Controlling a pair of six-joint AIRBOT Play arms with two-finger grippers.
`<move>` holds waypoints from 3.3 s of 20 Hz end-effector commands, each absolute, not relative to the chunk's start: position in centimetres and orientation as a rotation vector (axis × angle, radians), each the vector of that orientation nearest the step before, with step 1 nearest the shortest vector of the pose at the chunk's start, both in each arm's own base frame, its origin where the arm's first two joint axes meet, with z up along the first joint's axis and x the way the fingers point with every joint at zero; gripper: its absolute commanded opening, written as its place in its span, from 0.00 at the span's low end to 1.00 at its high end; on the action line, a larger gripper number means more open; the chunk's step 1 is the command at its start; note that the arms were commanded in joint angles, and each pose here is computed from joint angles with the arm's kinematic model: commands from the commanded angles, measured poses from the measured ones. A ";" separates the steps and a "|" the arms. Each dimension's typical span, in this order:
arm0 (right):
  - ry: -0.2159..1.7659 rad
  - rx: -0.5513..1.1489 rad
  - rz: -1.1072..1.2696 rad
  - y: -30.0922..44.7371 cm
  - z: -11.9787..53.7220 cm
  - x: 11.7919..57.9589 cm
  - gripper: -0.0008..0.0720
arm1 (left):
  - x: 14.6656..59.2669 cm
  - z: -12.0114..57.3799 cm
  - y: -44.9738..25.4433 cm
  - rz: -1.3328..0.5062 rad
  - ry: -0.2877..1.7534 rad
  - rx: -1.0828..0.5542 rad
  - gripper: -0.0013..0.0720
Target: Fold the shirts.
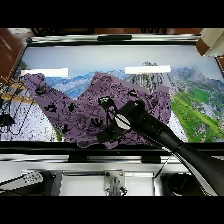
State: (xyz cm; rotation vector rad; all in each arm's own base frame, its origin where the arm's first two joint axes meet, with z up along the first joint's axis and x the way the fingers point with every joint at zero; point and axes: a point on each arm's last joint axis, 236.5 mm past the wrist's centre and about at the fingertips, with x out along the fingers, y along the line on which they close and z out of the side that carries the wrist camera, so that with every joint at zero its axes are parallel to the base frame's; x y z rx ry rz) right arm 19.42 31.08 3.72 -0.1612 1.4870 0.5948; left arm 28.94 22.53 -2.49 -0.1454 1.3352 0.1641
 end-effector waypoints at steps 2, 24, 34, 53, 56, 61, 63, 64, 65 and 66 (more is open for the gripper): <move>1.498 -0.162 0.595 31.0 3.7 19.2 0.12 | 28.8 -2.7 23.2 0.158 1.333 -0.125 1.00; 1.530 -0.144 0.560 30.7 3.6 18.8 0.12 | 27.7 -10.3 21.8 -0.041 1.499 -0.150 0.64; 1.525 -0.143 0.561 30.7 3.6 18.9 0.12 | 28.3 -8.6 19.5 -0.106 1.482 -0.249 0.09; 1.315 -0.206 0.406 26.5 6.7 23.0 0.12 | 34.6 10.3 10.7 -0.041 1.054 -0.197 0.08; 1.232 -0.243 0.328 24.3 8.1 24.7 0.12 | 35.0 15.1 2.2 -0.174 0.938 -0.107 0.08; 1.133 -0.279 0.263 23.0 8.8 27.6 0.12 | 28.2 14.0 -4.6 -0.258 1.135 0.171 0.08; 1.127 -0.222 0.239 22.2 8.9 28.9 0.12 | 25.1 12.1 -5.3 -0.279 1.261 0.304 0.08; 1.125 -0.185 0.220 21.6 8.9 29.9 0.12 | 23.5 11.3 -6.2 -0.324 1.312 0.357 0.08; 1.123 -0.142 0.208 21.1 9.0 30.7 0.12 | 21.7 10.6 -7.2 -0.370 1.362 0.412 0.08; 1.123 -0.106 0.202 20.7 9.0 31.3 0.12 | 20.3 9.9 -7.5 -0.383 1.396 0.472 0.08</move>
